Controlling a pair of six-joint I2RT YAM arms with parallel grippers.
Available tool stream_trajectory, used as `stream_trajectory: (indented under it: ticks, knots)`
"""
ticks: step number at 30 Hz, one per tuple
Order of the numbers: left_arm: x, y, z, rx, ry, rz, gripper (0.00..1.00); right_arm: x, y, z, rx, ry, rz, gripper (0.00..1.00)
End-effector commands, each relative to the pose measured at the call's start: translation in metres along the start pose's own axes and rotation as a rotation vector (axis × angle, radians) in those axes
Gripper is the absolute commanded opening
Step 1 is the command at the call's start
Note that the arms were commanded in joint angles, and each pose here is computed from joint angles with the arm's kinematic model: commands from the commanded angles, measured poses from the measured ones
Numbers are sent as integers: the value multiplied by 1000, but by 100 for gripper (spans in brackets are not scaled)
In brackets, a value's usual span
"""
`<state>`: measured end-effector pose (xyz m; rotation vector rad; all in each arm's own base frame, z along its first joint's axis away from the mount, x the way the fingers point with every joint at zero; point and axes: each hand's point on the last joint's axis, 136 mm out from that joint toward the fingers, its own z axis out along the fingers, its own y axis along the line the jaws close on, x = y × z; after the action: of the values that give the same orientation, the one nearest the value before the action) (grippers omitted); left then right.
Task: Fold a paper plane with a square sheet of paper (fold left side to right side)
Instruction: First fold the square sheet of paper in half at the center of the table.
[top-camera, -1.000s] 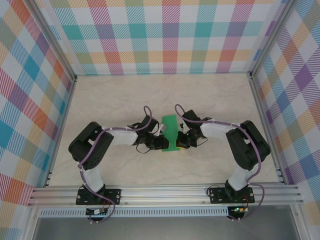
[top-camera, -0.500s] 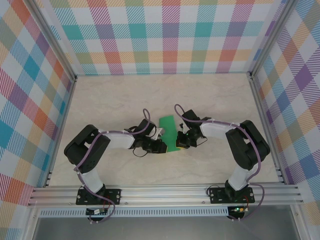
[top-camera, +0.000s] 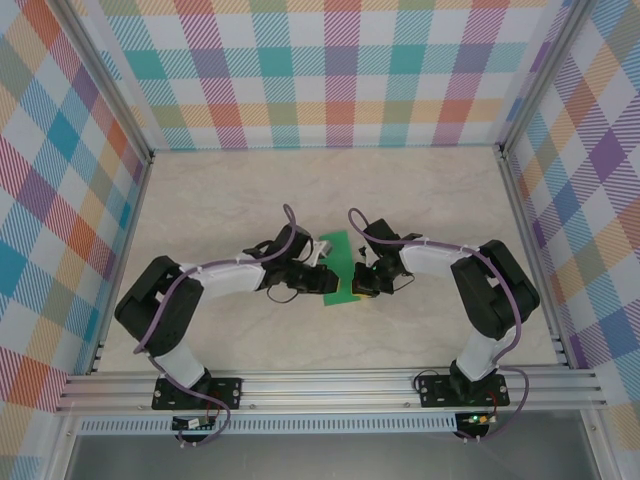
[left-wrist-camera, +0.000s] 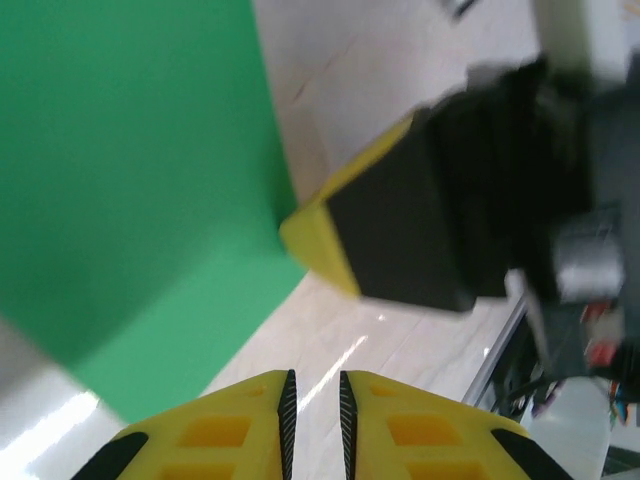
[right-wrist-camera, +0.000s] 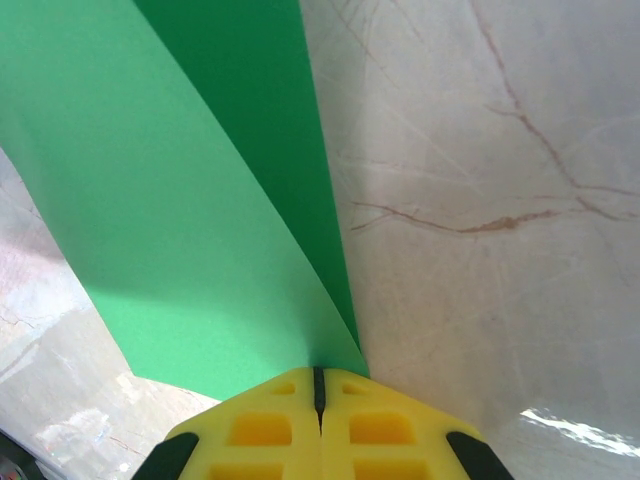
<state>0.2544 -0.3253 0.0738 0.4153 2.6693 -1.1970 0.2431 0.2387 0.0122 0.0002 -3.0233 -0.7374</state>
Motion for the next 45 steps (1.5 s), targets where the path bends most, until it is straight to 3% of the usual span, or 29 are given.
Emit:
stream_trajectory:
  ticks: [1,10,17,25,45]
  knots:
    - [-17,15,16,-32,-4,-40,21,24,-46,16,188,85,33,1]
    - [-21,46,37,-100,8,-74,21,23,-46,14,197,87,25,1]
    - [-26,71,31,-130,-11,-109,21,28,-54,14,231,112,14,1]
    - [-60,78,20,-111,-62,-133,21,32,-61,21,251,136,17,1]
    - [-128,94,33,-112,-146,-185,23,33,-63,25,251,150,9,1]
